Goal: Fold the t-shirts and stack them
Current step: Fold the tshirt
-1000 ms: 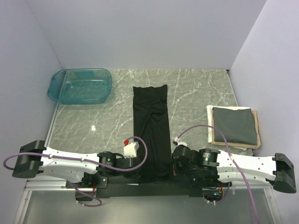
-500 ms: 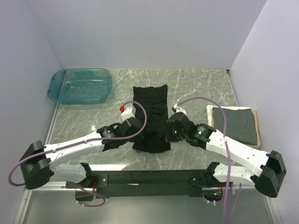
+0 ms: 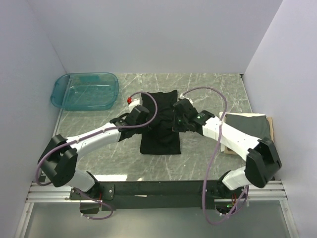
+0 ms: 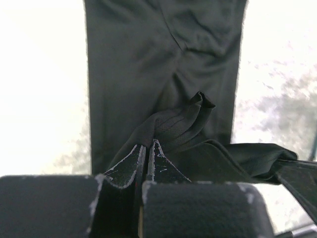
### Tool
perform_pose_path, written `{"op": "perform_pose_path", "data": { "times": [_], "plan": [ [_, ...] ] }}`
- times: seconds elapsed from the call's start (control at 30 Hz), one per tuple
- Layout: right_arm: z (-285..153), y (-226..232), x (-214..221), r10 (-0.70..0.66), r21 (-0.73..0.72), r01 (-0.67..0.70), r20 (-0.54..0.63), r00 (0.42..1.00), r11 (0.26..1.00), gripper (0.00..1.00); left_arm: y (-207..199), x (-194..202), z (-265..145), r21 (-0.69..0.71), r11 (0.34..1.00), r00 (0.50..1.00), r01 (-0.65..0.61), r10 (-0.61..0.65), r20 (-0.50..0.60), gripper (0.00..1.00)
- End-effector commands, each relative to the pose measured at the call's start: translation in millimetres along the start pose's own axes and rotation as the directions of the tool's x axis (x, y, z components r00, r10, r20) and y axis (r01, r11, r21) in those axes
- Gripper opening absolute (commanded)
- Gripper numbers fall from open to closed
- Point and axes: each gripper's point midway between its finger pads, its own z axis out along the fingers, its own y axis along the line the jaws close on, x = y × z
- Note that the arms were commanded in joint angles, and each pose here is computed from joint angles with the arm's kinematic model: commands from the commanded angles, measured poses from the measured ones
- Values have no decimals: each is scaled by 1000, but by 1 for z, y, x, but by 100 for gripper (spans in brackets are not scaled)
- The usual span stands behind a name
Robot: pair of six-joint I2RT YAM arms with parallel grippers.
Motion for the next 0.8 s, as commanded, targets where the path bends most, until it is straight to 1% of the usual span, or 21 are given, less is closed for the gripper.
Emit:
{"op": "perform_pose_path", "data": {
  "times": [0.0, 0.07, 0.13, 0.2, 0.43, 0.53, 0.57, 0.63, 0.67, 0.7, 0.73, 0.77],
  "plan": [
    [6, 4, -33, -8, 2, 8, 57, 998, 1000, 0, -17, -29, 5, 55, 998, 999, -12, 9, 51, 1],
    [16, -2, -37, -1, 39, -1, 50, 999, 999, 0, -13, -29, 14, 42, 999, 999, -19, 18, 40, 1],
    [20, -5, -46, 11, 53, -15, 60, 998, 998, 0, -10, -32, 23, 29, 999, 999, -14, 13, 31, 1],
    [28, -6, -50, 15, 58, -18, 49, 999, 998, 0, -9, -38, 29, 31, 999, 999, -15, 14, 32, 1],
    [55, -18, -58, 39, 100, -41, 22, 999, 994, 0, 1, -39, 54, -6, 1000, 1000, -23, 23, -3, 2],
    [70, -21, -62, 27, 109, -27, 6, 1000, 994, 13, 4, -39, 63, -17, 999, 999, -30, 30, -18, 13],
    [73, -18, -68, 25, 96, -27, 17, 1000, 995, 24, 4, -40, 65, -19, 999, 999, -29, 28, -19, 18],
    [76, -17, -72, 26, 90, -27, 14, 1000, 996, 37, 4, -45, 66, -19, 999, 1000, -26, 26, -13, 31],
    [76, -15, -76, 24, 96, -26, 15, 1000, 995, 48, 4, -46, 65, -21, 999, 1000, -26, 26, -11, 46],
    [76, -16, -77, 24, 106, -25, 17, 1000, 994, 57, 2, -49, 64, -20, 999, 1000, -30, 30, -3, 52],
    [75, -18, -80, 24, 116, -27, 28, 999, 993, 60, 1, -53, 60, -16, 1000, 1000, -27, 27, 8, 60],
    [61, -12, -87, 28, 84, -34, 65, 997, 996, 74, -3, -60, 49, 6, 1000, 999, -18, 18, 29, 92]
  ]
}}
